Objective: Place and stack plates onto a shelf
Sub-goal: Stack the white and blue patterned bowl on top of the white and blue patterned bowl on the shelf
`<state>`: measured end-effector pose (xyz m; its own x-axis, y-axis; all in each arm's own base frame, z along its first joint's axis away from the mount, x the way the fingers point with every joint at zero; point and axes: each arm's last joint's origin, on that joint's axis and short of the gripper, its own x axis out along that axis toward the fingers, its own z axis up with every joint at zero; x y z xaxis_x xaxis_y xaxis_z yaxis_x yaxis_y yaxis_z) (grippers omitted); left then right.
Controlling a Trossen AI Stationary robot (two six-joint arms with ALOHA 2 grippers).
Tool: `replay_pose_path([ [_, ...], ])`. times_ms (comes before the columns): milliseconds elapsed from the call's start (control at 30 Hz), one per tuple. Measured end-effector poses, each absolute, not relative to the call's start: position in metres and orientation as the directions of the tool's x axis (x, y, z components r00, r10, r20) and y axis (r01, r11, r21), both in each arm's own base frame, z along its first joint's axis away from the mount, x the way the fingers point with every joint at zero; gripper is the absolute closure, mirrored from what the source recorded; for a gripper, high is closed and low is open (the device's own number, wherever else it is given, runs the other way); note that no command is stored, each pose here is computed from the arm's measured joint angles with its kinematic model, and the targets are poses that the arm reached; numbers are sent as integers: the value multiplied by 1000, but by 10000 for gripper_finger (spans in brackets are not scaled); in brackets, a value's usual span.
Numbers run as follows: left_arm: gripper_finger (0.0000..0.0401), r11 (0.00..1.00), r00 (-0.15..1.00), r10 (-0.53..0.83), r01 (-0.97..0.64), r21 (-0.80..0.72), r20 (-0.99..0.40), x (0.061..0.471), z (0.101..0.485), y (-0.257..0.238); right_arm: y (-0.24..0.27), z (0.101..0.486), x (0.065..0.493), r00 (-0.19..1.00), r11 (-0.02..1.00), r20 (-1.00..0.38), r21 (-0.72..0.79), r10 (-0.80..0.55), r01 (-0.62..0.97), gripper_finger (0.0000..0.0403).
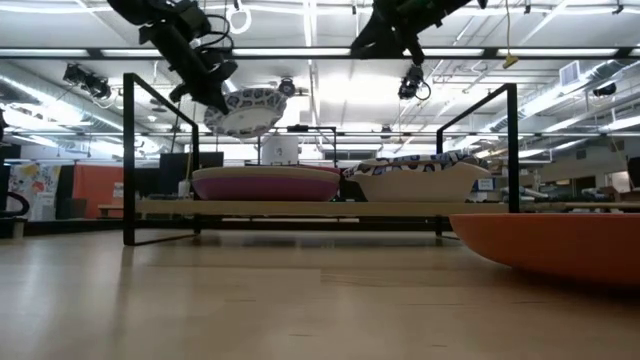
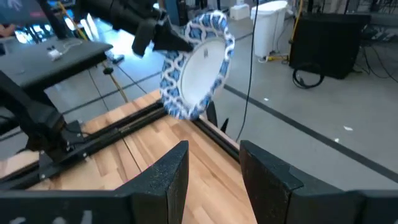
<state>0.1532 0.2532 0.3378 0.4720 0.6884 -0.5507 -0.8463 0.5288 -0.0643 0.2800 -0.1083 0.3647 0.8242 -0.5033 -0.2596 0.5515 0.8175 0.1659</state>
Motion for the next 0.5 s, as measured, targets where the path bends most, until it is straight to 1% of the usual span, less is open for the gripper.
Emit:
replay_pose_path([
  [133,394,589,524,657,-805,-65,-543,172,339,242,-113,367,281,825,812,-227,174,-517,557,253],
  [367,394,694,614,586,-717,-64,-528,203,340,217,-120,361,287,818,805,-228,174,-528,567,254],
  [500,394,742,655,544,-667,-63,-524,218,340,203,-121,356,292,828,815,-239,177,-507,551,253],
])
